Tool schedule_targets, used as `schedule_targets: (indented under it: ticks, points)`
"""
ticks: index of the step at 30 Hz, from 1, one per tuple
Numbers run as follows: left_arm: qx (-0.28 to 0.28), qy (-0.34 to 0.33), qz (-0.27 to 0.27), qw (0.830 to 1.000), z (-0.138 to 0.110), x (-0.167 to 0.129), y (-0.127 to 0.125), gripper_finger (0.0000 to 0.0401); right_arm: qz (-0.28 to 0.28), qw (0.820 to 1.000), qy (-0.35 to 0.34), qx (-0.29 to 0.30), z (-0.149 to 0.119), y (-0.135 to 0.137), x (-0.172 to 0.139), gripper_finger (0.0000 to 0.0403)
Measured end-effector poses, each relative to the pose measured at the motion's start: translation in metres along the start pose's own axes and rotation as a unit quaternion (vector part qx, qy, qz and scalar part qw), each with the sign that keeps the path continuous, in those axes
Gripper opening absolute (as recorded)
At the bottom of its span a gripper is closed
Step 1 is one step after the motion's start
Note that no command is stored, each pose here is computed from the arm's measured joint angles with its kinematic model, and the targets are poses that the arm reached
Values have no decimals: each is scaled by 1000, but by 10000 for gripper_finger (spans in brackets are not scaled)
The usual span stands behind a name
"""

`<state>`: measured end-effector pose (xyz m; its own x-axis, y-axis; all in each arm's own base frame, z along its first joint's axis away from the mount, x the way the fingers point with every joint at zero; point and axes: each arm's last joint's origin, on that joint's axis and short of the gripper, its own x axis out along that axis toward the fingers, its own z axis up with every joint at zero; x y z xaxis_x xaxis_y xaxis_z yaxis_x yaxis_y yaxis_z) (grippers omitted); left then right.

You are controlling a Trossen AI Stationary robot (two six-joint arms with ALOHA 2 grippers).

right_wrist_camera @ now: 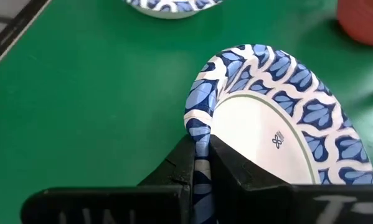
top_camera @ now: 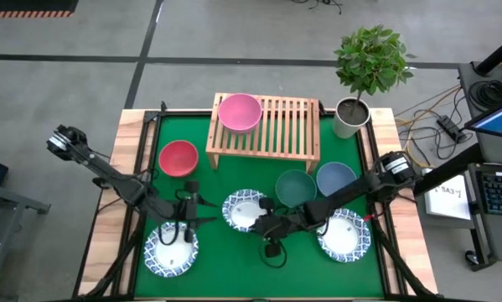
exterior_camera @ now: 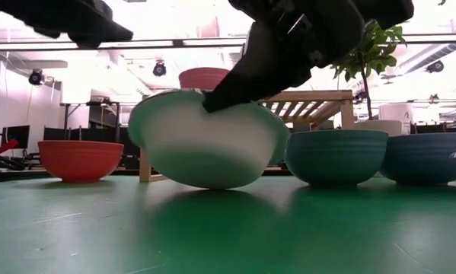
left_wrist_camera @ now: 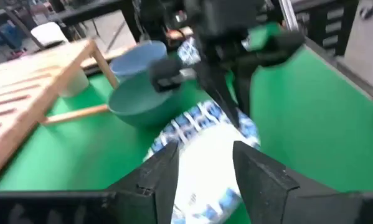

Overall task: Place and stack bowls onto a shelf
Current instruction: Put the white bowl on the shelf

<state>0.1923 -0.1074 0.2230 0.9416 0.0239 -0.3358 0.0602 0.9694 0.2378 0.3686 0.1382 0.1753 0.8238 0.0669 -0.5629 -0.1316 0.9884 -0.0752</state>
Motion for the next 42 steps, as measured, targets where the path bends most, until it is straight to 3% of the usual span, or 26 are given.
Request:
schedule_targets:
  ticks: [8,13,20,25,32,42]
  points:
    - [19,34,0,999,12,9,-4,175,-16,1000,-3,6,-18,-6,-5,28]
    - [23,47,1,999,20,11,-5,178,-14,998,45,35,-26,-7,-8,68]
    - [24,46,7,999,21,11,-4,178,-28,994,93,53,-3,-9,-14,133]
    - [29,50,35,998,21,7,0,178,-45,993,53,100,28,-12,-13,151]
    - [-3,50,44,998,19,-10,8,175,-58,988,30,139,51,-7,16,151]
    - [-57,11,36,998,13,-35,17,152,-176,960,110,187,47,-7,67,131]
